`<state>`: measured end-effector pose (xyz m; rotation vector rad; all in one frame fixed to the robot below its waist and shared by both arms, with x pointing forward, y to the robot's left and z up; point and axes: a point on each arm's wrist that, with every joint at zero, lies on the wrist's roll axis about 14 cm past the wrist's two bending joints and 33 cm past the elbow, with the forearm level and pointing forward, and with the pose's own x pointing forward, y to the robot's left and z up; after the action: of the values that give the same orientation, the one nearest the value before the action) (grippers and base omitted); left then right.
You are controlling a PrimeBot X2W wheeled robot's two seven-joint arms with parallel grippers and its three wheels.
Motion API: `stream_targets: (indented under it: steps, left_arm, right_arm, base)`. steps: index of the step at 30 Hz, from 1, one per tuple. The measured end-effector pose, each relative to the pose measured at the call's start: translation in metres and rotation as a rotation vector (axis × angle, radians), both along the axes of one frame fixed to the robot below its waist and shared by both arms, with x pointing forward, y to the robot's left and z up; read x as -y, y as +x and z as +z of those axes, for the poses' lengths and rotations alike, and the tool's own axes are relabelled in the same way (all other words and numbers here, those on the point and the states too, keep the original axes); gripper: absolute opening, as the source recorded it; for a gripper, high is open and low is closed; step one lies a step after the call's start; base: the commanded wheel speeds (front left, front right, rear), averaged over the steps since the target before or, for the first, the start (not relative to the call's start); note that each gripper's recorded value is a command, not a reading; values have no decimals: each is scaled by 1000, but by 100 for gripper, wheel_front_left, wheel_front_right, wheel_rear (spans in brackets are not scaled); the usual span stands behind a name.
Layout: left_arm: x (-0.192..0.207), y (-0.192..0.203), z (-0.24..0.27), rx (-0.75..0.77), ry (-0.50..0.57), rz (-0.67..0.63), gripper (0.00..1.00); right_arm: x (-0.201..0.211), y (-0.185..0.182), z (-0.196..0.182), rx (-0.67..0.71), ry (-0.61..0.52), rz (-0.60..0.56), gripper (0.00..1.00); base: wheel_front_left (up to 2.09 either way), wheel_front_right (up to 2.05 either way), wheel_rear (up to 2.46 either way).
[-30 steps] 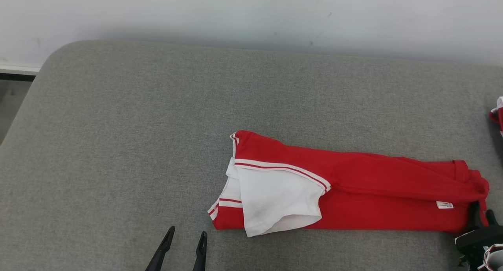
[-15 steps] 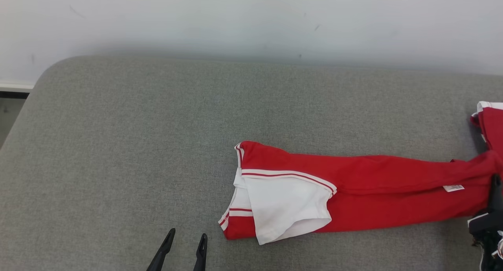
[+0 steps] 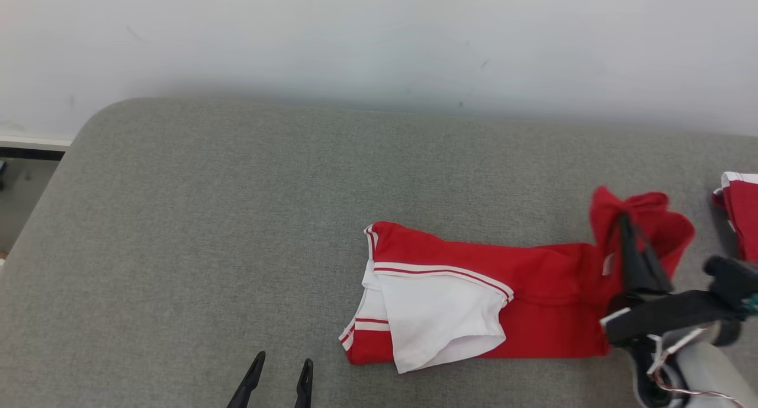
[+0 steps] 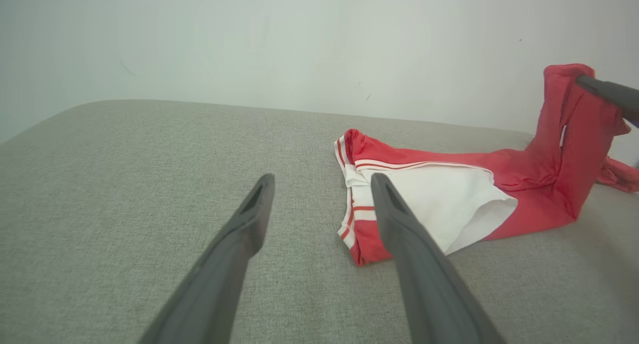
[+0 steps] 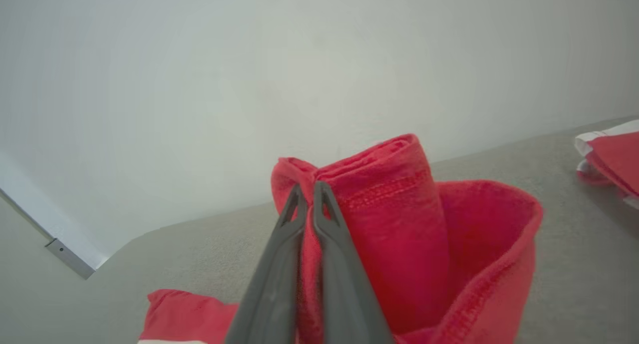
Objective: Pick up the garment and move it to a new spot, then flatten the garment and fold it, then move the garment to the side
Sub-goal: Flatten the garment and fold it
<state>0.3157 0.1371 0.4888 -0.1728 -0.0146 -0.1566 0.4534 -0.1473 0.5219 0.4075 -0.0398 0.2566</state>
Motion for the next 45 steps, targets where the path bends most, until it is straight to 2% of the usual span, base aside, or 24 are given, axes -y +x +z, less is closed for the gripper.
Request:
stream_targets:
  steps: [4, 6, 10, 16, 23, 24, 25, 26, 27, 33, 38, 45]
  left_arm:
    - [-4, -2, 0, -2, -1, 16, 100]
    - [-5, -3, -1, -2, -2, 19, 100]
    - [-8, -5, -2, -7, -3, 33, 100]
    - [-18, -9, -4, -17, -4, 71, 100]
    - [-27, -15, -7, -30, -8, 110, 100]
    - [-28, -15, -8, -31, -8, 113, 100]
    - [-28, -15, -8, -31, -8, 114, 100]
    - [-28, -15, -8, -31, -8, 115, 100]
    - [-28, -15, -8, -30, -9, 114, 100]
    - [-25, -11, -8, -29, -11, 102, 100]
    - [-19, -6, -6, -22, -12, 77, 100]
    - [-5, 4, -1, -3, -14, 24, 100]
  right_arm:
    - [-51, 2, 7, 14, 9, 121, 0]
    - [-62, 2, 7, 10, 9, 147, 0]
    - [-103, 1, -4, -21, -34, 244, 0]
    - [-165, -11, -15, -63, -35, 388, 0]
    - [-209, -29, -30, -111, -54, 518, 0]
    - [-214, -32, -34, -125, -62, 533, 14]
    - [-217, -34, -37, -133, -71, 544, 57]
    - [-219, -36, -38, -135, -76, 551, 57]
    - [-219, -36, -38, -137, -73, 552, 99]
    - [-223, -39, -9, -62, 9, 565, 100]
    - [-166, -14, 4, 5, -20, 428, 100]
    - [-77, -10, -4, 26, -101, 211, 100]
  base:
    - [0, 0, 0]
    - [0, 0, 0]
    - [0, 0, 0]
    - [0, 0, 0]
    - [0, 0, 0]
    - [0, 0, 0]
    - [0, 0, 0]
    - [0, 0, 0]
    - [0, 0, 0]
    - [0, 0, 0]
    - [0, 0, 0]
    - [0, 0, 0]
